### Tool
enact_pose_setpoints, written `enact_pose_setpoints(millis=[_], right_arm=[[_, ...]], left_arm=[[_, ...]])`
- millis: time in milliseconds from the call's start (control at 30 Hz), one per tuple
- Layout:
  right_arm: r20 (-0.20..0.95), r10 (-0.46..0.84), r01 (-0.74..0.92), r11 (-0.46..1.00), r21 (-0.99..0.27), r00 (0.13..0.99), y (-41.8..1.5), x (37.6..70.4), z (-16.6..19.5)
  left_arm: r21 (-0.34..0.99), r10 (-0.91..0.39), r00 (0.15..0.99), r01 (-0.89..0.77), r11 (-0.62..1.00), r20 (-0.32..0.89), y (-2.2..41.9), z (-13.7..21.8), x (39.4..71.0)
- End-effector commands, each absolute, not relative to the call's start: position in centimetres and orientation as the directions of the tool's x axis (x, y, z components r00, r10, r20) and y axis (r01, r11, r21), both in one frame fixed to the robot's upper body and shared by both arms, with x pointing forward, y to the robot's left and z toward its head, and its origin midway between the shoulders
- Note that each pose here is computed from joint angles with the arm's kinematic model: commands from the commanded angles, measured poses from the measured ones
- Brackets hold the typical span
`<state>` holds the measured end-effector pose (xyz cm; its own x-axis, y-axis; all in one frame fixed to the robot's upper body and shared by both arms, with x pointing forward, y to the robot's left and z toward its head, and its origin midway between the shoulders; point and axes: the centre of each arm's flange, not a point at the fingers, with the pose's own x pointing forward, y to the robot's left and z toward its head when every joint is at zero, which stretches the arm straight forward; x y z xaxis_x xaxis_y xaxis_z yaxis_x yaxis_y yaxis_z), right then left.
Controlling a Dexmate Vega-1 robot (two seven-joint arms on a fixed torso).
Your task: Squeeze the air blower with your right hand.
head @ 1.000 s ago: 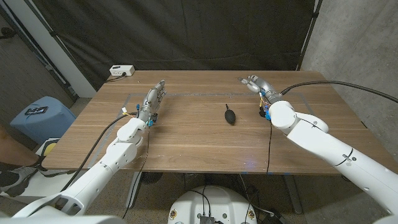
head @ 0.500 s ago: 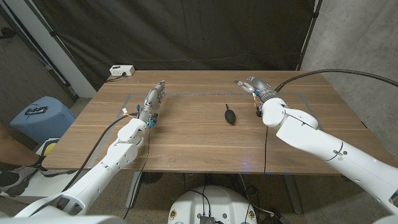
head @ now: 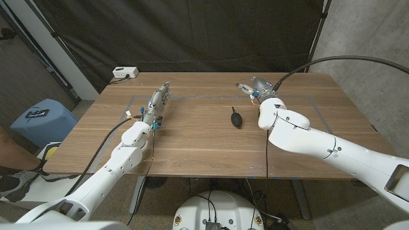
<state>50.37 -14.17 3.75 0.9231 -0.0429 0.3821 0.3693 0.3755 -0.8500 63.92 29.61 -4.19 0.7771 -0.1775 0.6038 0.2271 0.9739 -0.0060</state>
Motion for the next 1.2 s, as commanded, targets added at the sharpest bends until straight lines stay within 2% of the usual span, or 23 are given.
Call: enact_pose_setpoints(millis=[33, 533, 1200], right_arm=[[0.370, -0.025, 0.361, 0.293, -0.885, 0.929, -11.9, 49.7, 4.0], [0.309, -0.089, 0.321, 0.233, -0.918, 0.947, -10.8, 50.0, 3.6], [0.283, -0.136, 0.306, 0.197, -0.932, 0.950, -10.4, 50.5, 3.1]], left_arm=[[-0.014, -0.169, 0.776, 0.224, 0.975, 0.608, 29.8, -4.2, 63.9], [-0.018, -0.172, 0.777, 0.229, 0.973, 0.605, 30.0, -4.3, 64.1], [-0.022, -0.176, 0.781, 0.236, 0.972, 0.599, 29.9, -4.3, 64.3]])
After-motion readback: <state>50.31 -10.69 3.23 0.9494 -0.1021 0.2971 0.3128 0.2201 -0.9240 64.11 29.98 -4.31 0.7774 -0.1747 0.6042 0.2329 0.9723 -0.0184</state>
